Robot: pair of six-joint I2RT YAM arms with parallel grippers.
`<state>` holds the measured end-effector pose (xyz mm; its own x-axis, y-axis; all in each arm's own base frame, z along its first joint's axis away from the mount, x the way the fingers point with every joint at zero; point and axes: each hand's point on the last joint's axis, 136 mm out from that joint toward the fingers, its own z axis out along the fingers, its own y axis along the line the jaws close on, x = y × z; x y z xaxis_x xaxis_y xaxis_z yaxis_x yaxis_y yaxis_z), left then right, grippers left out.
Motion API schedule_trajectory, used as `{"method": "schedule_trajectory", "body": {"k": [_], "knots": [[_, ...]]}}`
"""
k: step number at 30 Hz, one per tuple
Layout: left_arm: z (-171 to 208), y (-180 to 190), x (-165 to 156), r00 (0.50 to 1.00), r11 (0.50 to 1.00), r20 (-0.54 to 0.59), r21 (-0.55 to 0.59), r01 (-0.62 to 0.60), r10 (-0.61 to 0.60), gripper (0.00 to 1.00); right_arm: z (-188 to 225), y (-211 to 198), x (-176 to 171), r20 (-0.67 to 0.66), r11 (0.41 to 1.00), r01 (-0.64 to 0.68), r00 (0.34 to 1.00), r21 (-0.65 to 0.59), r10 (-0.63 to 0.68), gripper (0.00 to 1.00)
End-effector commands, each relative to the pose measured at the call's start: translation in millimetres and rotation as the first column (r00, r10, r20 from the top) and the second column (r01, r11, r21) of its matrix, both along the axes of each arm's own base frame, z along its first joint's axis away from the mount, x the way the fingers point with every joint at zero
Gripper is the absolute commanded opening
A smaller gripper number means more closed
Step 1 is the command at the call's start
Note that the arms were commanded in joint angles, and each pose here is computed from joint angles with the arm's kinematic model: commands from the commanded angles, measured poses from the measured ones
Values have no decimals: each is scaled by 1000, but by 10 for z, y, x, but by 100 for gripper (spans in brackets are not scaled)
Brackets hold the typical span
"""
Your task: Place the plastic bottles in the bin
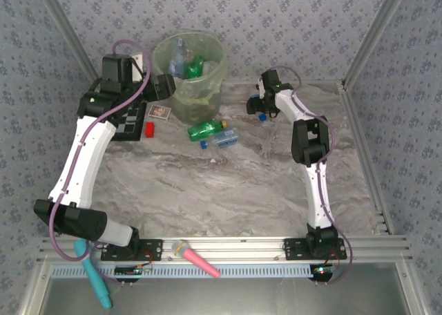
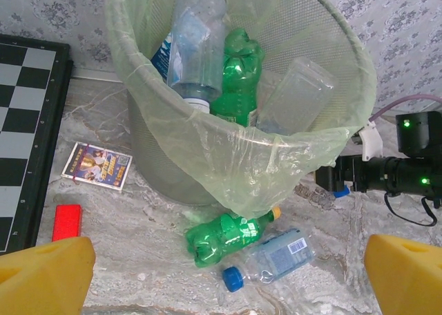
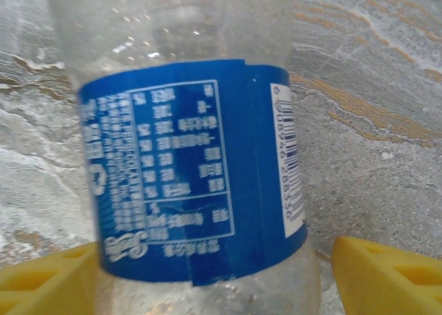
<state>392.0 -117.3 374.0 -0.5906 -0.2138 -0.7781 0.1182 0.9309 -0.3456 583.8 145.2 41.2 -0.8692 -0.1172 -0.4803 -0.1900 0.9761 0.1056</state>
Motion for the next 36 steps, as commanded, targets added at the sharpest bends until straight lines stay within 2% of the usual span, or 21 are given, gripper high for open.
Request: {"method": "schedule_trajectory", "body": {"k": [1, 4, 8, 15, 22, 25, 30, 36], "knots": [[144, 65, -128, 1000, 1000, 28, -16, -12, 12, 100, -6, 45, 40, 13, 999, -14, 1000, -39, 15, 80], [164, 75, -154, 999, 1000, 29, -16, -13, 13, 100, 45, 93, 73, 36, 999, -19, 999, -30, 20, 68], [154, 82, -177, 1000, 1000, 20, -18, -17, 17, 100, 186, 149, 50, 77, 999, -28, 997, -26, 30, 59], [157, -33, -139, 1000, 996, 7, -94, 9, -8, 100, 655, 121, -109, 158, 1000, -5, 987, -1, 5, 60], [234, -208, -11, 999, 982, -4, -185, 47, -48, 99, 1356, 195, -547, 277, 1000, -30, 960, 8, 26, 60], [303, -316, 65, 997, 969, 10, -235, 71, -70, 92, 1711, 265, -779, 343, 999, -50, 938, 11, 43, 60], [346, -604, 176, 991, 948, 5, -289, 132, -137, 89, 2234, 406, -1151, 441, 996, -93, 894, 10, 79, 60], [539, -1178, 228, 961, 908, 61, -318, 274, -269, 88, 2768, 629, -1557, 542, 987, -161, 831, 17, 127, 60]]}}
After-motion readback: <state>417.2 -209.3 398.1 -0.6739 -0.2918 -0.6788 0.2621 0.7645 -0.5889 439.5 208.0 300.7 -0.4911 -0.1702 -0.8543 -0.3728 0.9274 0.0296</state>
